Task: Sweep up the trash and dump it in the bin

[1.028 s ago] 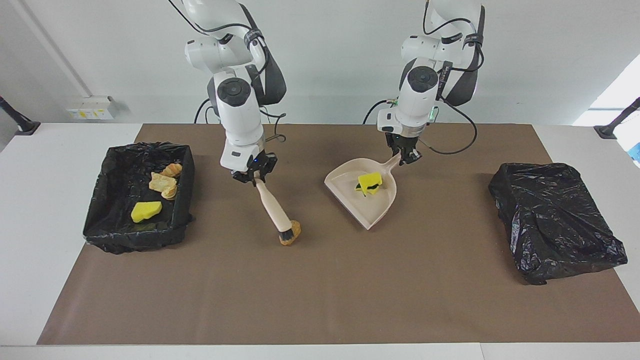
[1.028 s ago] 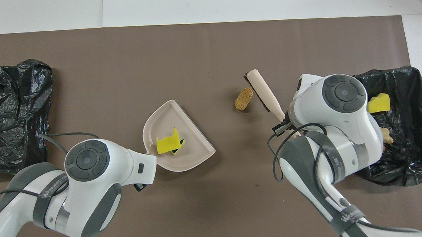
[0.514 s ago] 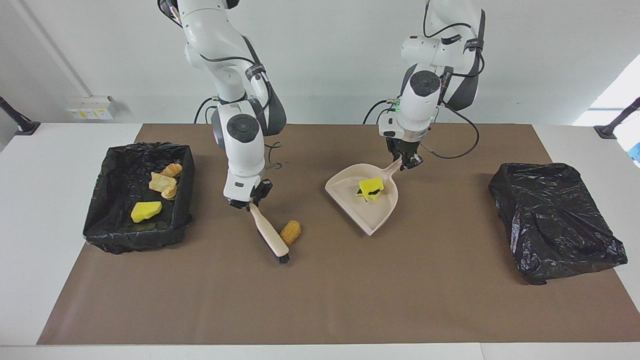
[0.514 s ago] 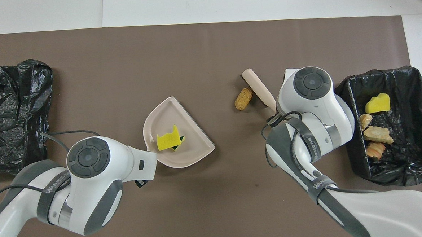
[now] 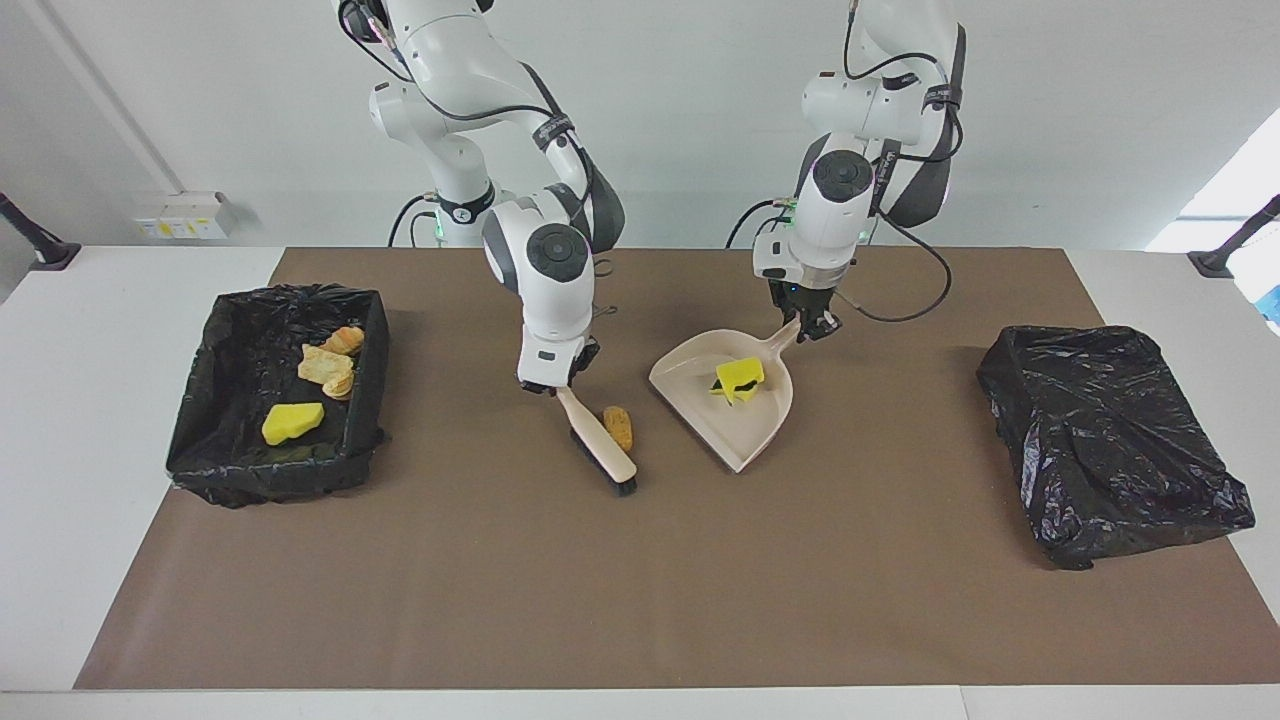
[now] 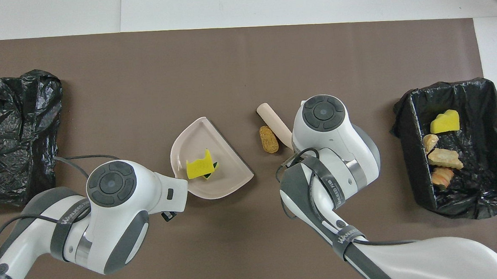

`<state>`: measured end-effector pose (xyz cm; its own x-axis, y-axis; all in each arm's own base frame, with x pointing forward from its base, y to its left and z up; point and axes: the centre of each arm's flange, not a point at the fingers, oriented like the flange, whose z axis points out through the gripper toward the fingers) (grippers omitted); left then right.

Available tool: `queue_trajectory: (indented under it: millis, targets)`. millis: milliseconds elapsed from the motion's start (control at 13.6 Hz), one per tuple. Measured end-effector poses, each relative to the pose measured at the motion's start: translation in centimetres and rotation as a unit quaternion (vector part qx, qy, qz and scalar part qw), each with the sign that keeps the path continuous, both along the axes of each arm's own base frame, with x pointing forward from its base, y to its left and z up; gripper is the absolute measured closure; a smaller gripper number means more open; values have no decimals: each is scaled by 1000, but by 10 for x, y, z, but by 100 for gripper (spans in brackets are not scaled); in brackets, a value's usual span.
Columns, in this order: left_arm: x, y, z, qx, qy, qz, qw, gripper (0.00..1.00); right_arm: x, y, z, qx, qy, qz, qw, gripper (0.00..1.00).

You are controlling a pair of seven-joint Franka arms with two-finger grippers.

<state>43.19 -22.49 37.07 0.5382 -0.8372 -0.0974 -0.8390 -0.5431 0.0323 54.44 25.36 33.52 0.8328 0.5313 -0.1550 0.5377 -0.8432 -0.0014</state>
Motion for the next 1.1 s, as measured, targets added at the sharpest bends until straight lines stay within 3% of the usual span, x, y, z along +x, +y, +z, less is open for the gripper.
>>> queue_trajectory:
  millis: [220,441,881,1102]
  targets:
    - [0,0,0,0,0,0,1000,68,-3,4,-1,24,16,-20,999,75]
    - [0,0,-1,0,1,0,1000,68,-18,24,-4,66,54,-44,995,75]
    - [0,-1,-9,5,8,12,1000,68,-76,116,8,149,134,-116,973,75]
    - [1,-1,-9,5,6,20,1000,68,-76,104,30,146,153,-127,969,75]
